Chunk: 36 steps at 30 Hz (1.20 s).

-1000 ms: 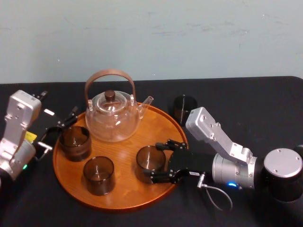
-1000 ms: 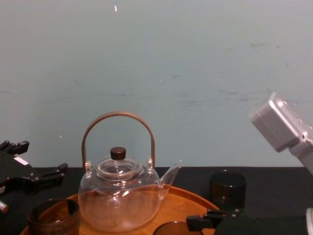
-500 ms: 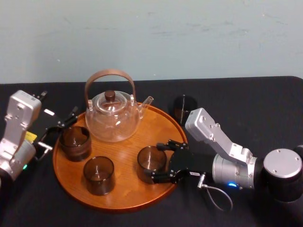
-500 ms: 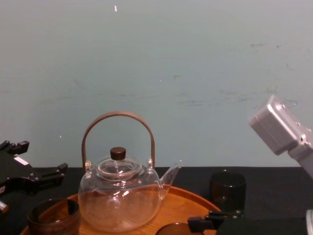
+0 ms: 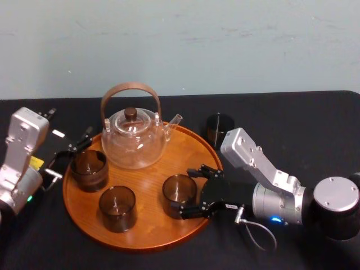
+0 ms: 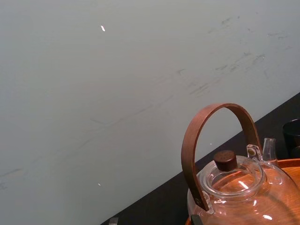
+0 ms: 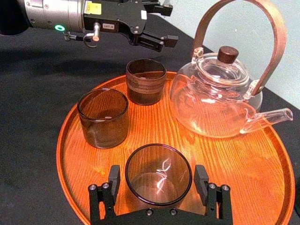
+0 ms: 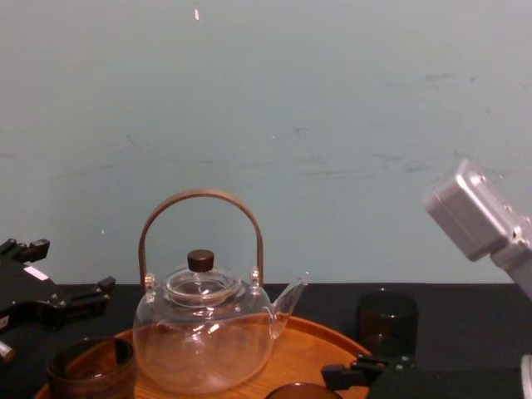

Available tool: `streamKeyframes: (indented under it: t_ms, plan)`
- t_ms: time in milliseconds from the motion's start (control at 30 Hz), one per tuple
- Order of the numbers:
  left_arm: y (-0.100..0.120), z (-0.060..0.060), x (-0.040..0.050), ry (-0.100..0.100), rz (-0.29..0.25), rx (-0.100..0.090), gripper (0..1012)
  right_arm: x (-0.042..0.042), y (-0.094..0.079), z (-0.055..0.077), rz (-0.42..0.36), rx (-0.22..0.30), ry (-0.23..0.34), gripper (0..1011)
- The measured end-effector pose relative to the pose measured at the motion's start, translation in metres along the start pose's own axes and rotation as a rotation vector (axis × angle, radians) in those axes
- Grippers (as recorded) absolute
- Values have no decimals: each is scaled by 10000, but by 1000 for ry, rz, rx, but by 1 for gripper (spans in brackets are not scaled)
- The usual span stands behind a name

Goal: Pick up the glass from the table and place it on the tray.

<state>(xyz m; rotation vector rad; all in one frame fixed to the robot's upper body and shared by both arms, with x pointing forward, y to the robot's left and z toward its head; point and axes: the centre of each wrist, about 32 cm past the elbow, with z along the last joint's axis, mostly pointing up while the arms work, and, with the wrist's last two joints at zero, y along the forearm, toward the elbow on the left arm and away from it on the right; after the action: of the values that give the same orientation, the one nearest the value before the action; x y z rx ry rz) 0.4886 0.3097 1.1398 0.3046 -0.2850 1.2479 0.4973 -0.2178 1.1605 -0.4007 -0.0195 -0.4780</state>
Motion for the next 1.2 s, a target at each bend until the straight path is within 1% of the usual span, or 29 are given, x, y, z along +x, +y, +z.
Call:
streamKeyframes:
  t_ms: [167,267,333,367,400,567,800,900,967,1000,1100,1133,1200]
  plan:
    - [0,0,0,0,0,0,1001,2,-4,-1,1,1,2,1002]
    - [0,0,0,0,0,0,1001,19,-60,-10,5,8,8,1002]
    - [0,0,0,0,0,0,1001,36,-150,-28,11,16,11,1002]
    - [0,0,0,0,0,0,1001,36,-150,-28,11,16,11,1002]
    - [0,0,0,0,0,0,1001,41,-201,-35,13,20,11,1002]
    - [0,0,0,0,0,0,1001,42,-359,-57,13,30,10,1002]
    - [0,0,0,0,0,0,1001,47,-636,-101,-10,51,14,1002]
    - [0,0,0,0,0,0,1001,51,-712,-117,-32,58,21,1002]
    - [0,0,0,0,0,0,1001,50,-779,-137,-66,65,34,1002]
    - [0,0,0,0,0,0,1001,53,-816,-145,-95,71,44,1002]
    - [0,0,0,0,0,0,1001,56,-859,-156,-148,78,68,1002]
    - [0,0,0,0,0,0,1001,62,-878,-159,-186,80,86,1002]
    - [0,0,0,0,0,0,1001,65,-885,-159,-221,79,103,1002]
